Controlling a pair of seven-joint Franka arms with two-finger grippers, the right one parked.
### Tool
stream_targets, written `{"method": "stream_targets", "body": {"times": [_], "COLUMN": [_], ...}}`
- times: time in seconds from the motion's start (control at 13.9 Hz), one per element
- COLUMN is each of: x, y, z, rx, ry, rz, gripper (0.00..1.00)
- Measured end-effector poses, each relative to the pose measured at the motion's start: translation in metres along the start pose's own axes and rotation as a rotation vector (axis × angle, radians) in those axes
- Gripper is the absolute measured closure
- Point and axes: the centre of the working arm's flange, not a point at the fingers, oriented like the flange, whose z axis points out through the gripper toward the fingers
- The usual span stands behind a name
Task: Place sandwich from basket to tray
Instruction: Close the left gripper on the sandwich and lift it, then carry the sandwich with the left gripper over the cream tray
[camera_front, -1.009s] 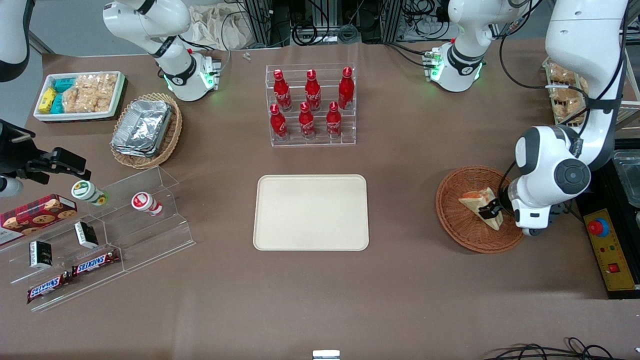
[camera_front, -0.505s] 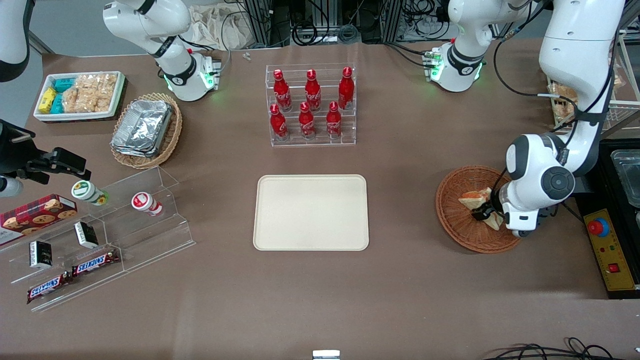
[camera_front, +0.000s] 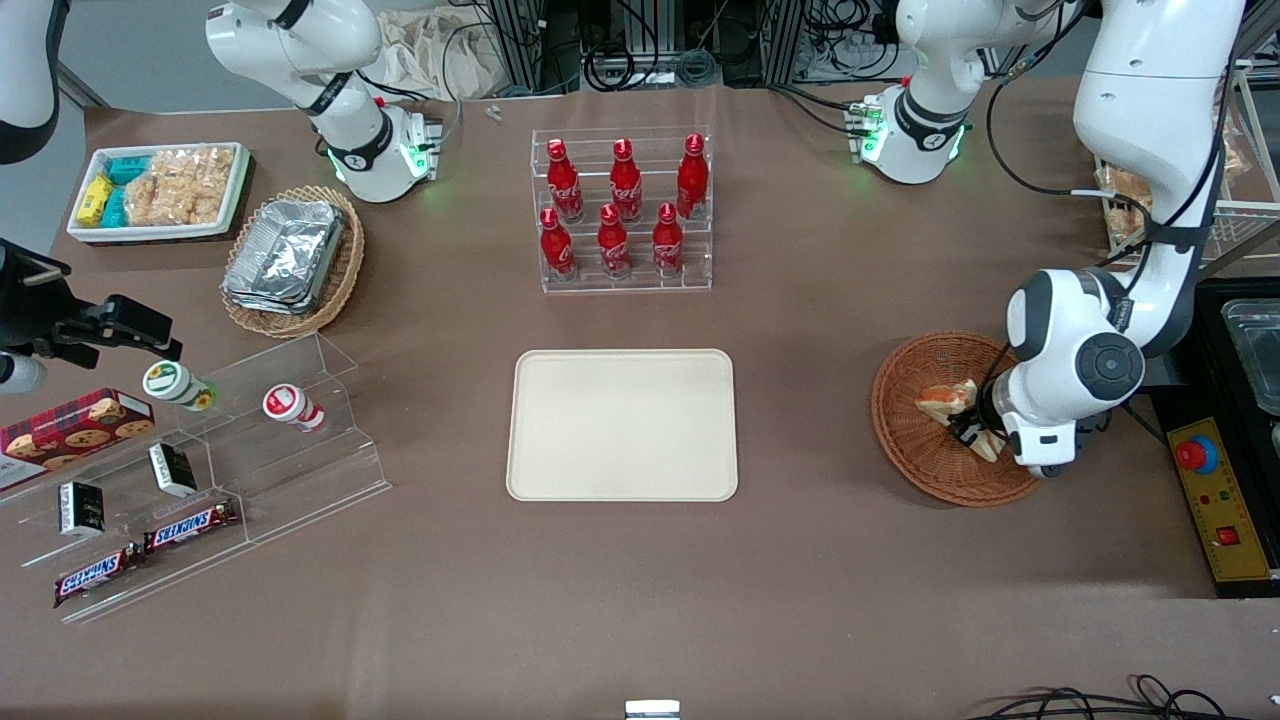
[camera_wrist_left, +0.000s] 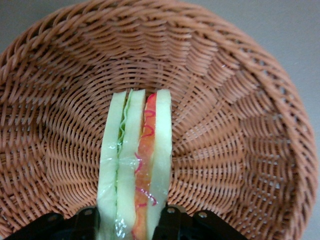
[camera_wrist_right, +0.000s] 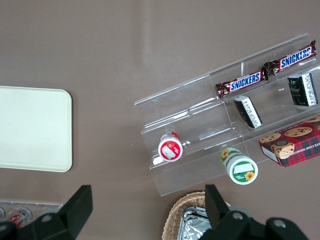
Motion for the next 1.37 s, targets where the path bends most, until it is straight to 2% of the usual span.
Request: {"method": "stream_targets", "body": {"times": [0.14, 0.36, 0.5, 0.65, 0.72, 0.86, 1.01, 1.23, 1.37], "x": [0.008, 0.018, 0.017, 0.008, -0.005, -0.046, -0.094, -0.163, -0.204], "y": [0.007, 0.027, 0.040, 0.049, 0.058, 0.085, 0.111, 0.154, 0.184], "z": [-0.019, -0.081, -0.130, -0.180, -0.209, -0.255, -0.272, -0.255, -0.217], "rx": [-0.002, 0.043, 0.051, 0.065, 0.059, 0.015, -0.025, -0.060, -0.063], "ry": [0.006, -0.020, -0.024, -0.041, -0.046, -0.040, -0.041, -0.054, -0.077], "rz": [-0.003, 0.007, 0.054, 0.130, 0.178, 0.315, 0.442, 0.579, 0.651], "gripper": [0.66, 0.69, 0.80, 0.80, 0.80, 0.80, 0.80, 0.80, 0.80]}}
